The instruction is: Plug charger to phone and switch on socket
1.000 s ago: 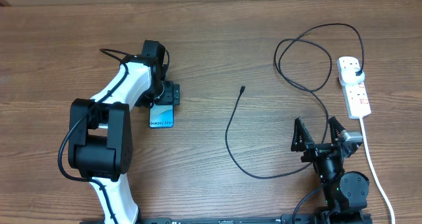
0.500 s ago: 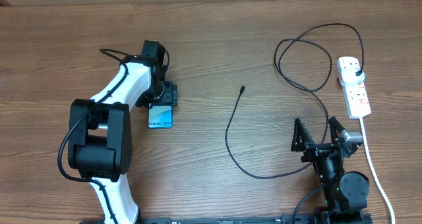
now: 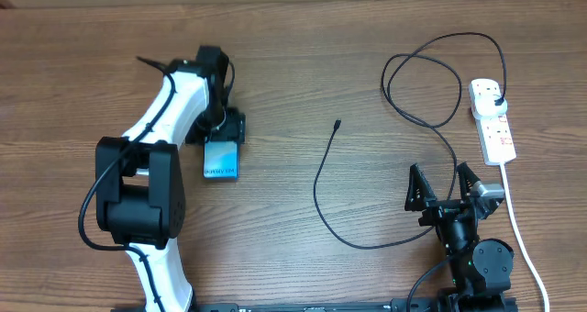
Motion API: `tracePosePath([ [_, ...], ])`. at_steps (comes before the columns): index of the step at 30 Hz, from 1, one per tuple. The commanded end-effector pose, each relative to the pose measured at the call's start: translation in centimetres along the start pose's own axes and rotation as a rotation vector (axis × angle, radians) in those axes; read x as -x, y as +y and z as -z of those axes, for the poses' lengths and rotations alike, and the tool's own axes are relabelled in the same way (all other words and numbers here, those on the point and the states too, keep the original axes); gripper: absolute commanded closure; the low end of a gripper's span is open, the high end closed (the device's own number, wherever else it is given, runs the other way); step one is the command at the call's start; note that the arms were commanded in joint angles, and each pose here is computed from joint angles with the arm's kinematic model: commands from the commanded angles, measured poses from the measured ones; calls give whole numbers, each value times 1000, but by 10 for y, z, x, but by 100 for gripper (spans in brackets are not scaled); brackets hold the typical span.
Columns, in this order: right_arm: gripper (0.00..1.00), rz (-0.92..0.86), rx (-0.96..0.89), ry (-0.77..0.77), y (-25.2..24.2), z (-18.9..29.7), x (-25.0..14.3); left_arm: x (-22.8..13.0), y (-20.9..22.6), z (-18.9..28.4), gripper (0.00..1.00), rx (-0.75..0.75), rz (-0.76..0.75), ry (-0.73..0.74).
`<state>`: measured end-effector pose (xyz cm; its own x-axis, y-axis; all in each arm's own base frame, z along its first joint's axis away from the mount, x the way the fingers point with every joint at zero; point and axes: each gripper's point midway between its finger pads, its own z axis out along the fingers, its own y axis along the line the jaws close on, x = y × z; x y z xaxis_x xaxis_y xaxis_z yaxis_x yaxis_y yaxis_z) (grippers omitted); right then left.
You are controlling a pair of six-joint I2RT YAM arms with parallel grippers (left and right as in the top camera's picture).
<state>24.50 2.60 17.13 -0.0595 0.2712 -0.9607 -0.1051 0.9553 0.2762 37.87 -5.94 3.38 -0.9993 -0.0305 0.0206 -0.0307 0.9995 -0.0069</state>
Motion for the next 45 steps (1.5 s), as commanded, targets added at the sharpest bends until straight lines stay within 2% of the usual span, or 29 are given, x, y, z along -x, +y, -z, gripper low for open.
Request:
tracePosePath([
  [1, 0, -3, -3, -7, -2, 0, -1, 20, -5, 32, 22, -21, 18, -66],
  [7, 0, -3, -3, -7, -2, 0, -1, 20, -16, 55, 22, -82, 54, -55],
  [16, 0, -3, -3, -7, -2, 0, -1, -1, -78, 74, 20, -454, 72, 70],
  [26, 0, -3, -3, -7, -2, 0, -1, -20, -115, 102, 20, -717, 88, 186],
  [38, 0, -3, -3, -7, -2, 0, -1, -25, -115, 103, 18, -721, 103, 211],
  [45, 0, -3, -3, -7, -2, 0, -1, -41, -112, 104, 16, -702, 135, 288],
])
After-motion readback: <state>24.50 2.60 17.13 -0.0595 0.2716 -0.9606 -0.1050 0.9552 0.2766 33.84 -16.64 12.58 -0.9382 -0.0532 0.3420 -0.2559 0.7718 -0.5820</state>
